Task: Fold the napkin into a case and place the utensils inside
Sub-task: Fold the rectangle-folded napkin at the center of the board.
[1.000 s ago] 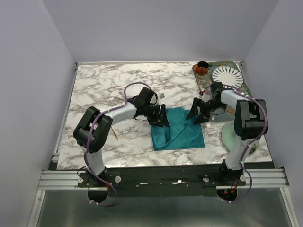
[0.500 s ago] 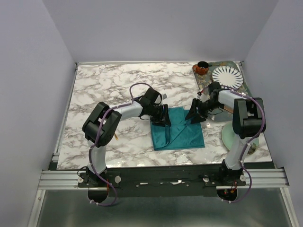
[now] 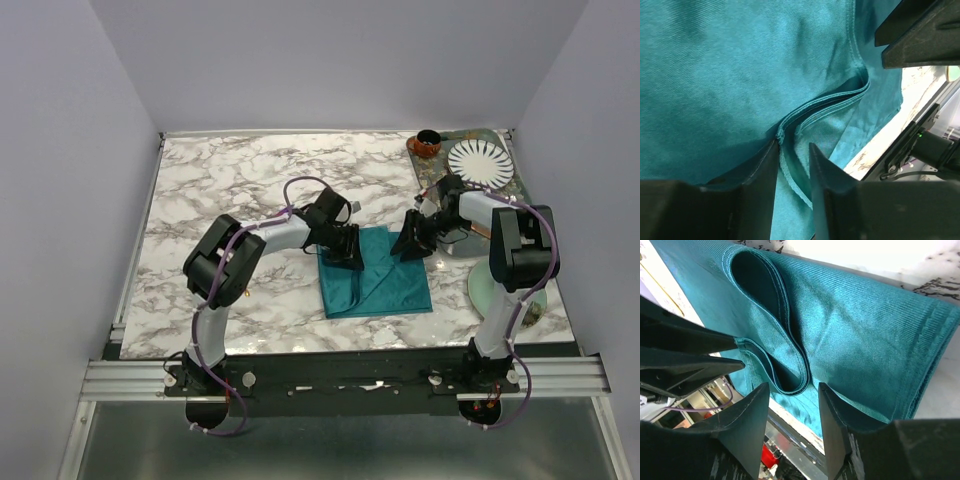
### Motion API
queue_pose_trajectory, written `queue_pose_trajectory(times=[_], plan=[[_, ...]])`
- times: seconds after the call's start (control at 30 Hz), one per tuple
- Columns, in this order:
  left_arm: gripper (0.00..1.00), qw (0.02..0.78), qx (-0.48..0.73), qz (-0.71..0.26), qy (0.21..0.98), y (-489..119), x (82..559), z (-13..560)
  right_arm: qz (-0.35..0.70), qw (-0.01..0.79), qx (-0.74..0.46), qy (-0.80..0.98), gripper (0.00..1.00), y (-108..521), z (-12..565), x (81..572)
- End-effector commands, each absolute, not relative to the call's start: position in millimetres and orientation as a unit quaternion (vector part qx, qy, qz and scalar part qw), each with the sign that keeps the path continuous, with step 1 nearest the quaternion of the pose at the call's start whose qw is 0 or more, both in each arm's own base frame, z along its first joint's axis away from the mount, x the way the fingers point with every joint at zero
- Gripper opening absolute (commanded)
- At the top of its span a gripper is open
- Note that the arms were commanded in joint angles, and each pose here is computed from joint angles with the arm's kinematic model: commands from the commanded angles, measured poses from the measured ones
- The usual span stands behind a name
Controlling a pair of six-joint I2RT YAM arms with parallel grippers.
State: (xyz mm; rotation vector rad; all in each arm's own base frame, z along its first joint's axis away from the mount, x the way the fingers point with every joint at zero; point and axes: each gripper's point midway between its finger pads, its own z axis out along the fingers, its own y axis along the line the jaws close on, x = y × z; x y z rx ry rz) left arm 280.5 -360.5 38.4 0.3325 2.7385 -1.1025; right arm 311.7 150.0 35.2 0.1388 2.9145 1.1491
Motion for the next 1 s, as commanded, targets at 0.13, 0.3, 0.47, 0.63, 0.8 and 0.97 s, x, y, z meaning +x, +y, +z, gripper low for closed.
queue_pose_trajectory(times=[0.13, 0.3, 0.47, 0.63, 0.8, 0.97], plan=[[0.26, 0.093, 0.171, -0.397, 0.897, -393, 264, 57, 0.360, -0.002, 0.044, 0.932, 0.52, 151, 27, 310], [0.20, 0.087, 0.193, -0.410, 0.887, -402, 249, 61, 0.355, -0.002, 0.044, 0.934, 0.52, 150, 27, 309], [0.41, 0.090, 0.237, -0.442, 0.861, -412, 230, 80, 0.349, -0.002, 0.044, 0.936, 0.52, 148, 25, 308], [0.60, 0.118, 0.274, -0.451, 0.841, -402, 226, 101, 0.344, 0.009, 0.040, 0.938, 0.51, 148, 29, 311], [0.60, 0.155, 0.272, -0.443, 0.840, -374, 233, 121, 0.334, 0.020, 0.029, 0.942, 0.47, 149, 35, 309], [0.60, 0.180, 0.267, -0.409, 0.854, -337, 241, 119, 0.317, 0.023, 0.011, 0.948, 0.44, 152, 36, 303]])
